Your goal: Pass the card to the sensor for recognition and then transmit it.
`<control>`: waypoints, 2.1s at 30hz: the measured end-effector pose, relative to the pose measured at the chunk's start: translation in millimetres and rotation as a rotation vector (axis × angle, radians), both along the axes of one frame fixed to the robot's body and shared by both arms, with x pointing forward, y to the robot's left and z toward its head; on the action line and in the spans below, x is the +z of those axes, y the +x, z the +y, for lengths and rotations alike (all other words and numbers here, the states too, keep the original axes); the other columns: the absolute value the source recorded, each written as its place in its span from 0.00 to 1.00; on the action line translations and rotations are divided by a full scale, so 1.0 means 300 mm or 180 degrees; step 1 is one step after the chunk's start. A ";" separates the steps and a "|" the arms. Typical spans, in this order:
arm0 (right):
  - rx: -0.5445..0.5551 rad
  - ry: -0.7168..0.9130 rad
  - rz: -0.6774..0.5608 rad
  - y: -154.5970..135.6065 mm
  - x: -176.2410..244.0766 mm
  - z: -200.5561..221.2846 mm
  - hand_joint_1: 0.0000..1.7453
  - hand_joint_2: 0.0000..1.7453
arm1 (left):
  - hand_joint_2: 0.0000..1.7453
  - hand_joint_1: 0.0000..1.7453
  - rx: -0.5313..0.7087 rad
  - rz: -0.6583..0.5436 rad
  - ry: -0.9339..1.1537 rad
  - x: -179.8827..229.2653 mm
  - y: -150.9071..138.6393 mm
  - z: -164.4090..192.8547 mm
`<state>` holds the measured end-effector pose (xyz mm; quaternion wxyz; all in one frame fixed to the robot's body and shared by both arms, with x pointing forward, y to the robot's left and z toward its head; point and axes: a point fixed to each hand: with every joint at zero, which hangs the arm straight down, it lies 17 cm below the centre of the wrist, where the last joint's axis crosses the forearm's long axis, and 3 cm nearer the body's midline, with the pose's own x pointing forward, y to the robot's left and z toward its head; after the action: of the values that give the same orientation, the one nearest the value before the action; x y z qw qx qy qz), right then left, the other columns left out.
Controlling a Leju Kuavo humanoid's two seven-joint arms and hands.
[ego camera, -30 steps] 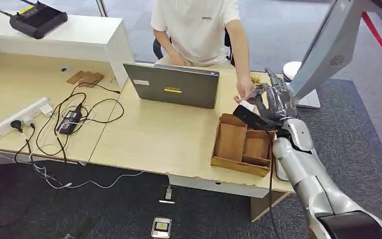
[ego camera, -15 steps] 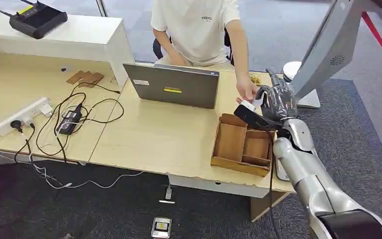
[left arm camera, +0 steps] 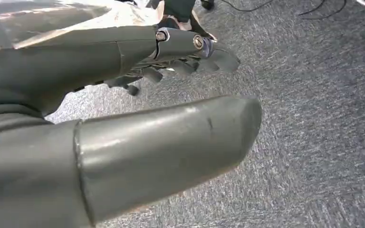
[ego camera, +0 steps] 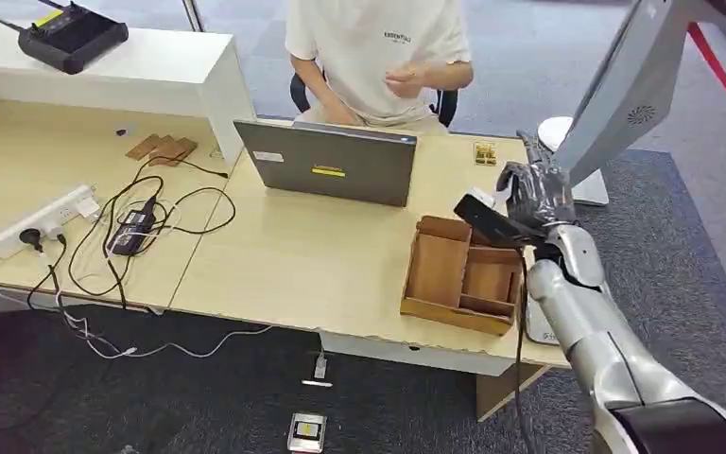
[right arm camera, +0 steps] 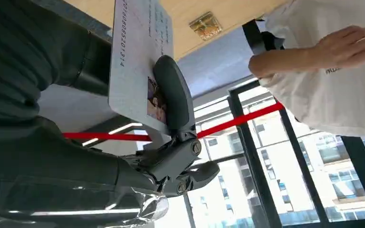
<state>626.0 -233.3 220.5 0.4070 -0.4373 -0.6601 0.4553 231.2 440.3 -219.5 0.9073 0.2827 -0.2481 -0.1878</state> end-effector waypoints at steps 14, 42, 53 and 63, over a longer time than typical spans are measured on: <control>-0.0183 -0.0011 -0.0147 0.022 0.087 -0.125 1.00 1.00 | 0.00 0.00 0.0049 0.0006 0.0009 -0.009 -0.035 0.007; -0.0582 -0.0432 0.0566 -0.131 -0.227 -0.448 1.00 1.00 | 0.00 0.00 0.0335 0.0049 0.0034 -0.037 -0.175 0.056; -0.0633 -0.0482 0.0823 -0.193 -0.368 -0.464 1.00 1.00 | 0.00 0.00 0.0333 0.0066 0.0061 -0.036 -0.177 0.066; -0.0672 -0.0512 0.1007 -0.238 -0.463 -0.484 1.00 1.00 | 0.00 0.00 0.0316 0.0071 0.0088 -0.034 -0.177 0.073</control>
<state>554.7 -378.6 81.6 0.5149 -0.4582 -0.5000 0.5243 178.2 462.2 -229.5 0.9142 0.3050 -0.2211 -0.1491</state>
